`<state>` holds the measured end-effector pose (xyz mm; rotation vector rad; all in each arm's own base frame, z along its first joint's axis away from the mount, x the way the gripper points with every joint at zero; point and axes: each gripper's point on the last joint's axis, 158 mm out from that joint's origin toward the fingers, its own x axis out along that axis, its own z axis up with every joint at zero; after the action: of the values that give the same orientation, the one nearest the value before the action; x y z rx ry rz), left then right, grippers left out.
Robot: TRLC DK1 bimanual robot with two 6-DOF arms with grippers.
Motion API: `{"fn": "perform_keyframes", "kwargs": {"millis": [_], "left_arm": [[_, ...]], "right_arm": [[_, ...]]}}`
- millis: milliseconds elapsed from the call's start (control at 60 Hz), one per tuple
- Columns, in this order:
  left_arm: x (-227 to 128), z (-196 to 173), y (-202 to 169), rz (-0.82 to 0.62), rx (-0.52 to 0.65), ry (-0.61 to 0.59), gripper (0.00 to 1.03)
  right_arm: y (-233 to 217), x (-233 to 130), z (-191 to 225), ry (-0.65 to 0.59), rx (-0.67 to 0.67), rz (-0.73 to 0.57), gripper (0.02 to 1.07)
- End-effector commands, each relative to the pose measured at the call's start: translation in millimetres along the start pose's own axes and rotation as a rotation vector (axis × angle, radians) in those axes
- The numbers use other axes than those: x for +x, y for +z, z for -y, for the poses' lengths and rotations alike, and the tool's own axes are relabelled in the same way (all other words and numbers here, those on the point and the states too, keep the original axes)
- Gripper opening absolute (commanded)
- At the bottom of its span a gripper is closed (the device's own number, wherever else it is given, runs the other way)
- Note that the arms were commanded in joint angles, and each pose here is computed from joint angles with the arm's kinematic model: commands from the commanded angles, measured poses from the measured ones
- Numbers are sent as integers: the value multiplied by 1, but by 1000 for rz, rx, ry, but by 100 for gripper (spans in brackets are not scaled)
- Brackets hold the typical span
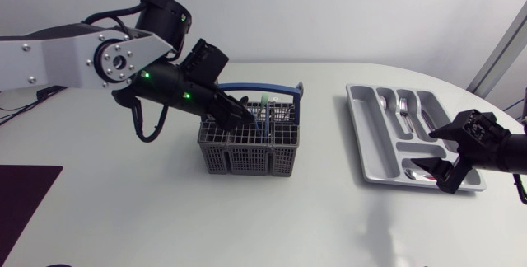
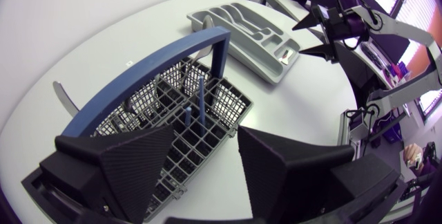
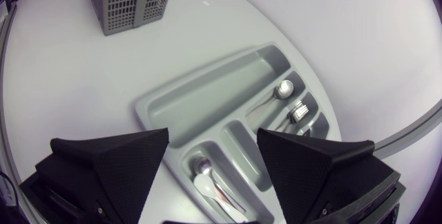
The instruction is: Unload the cutlery basket into the drawer organizer.
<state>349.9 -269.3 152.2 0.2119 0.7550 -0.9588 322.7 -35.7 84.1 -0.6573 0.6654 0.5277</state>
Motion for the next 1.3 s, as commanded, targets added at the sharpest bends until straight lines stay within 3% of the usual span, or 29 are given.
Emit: {"fn": "perform_keyframes", "kwargs": {"millis": [0, 483, 817, 1150, 1283], "left_arm": [[-10, -4, 2, 39, -55, 29, 83], [-2, -12, 6, 84, -76, 150, 83], [15, -11, 0, 81, -38, 244, 82], [29, -25, -3, 87, -28, 314, 65], [32, -24, -4, 82, -24, 315, 64]], "right_arm": [[24, -6, -8, 28, 57, 29, 97], [108, -17, -66, 154, 113, 49, 97], [127, -19, -82, 178, 91, 53, 97], [129, -21, -87, 184, 91, 56, 97], [129, -22, -86, 181, 90, 56, 97]]}}
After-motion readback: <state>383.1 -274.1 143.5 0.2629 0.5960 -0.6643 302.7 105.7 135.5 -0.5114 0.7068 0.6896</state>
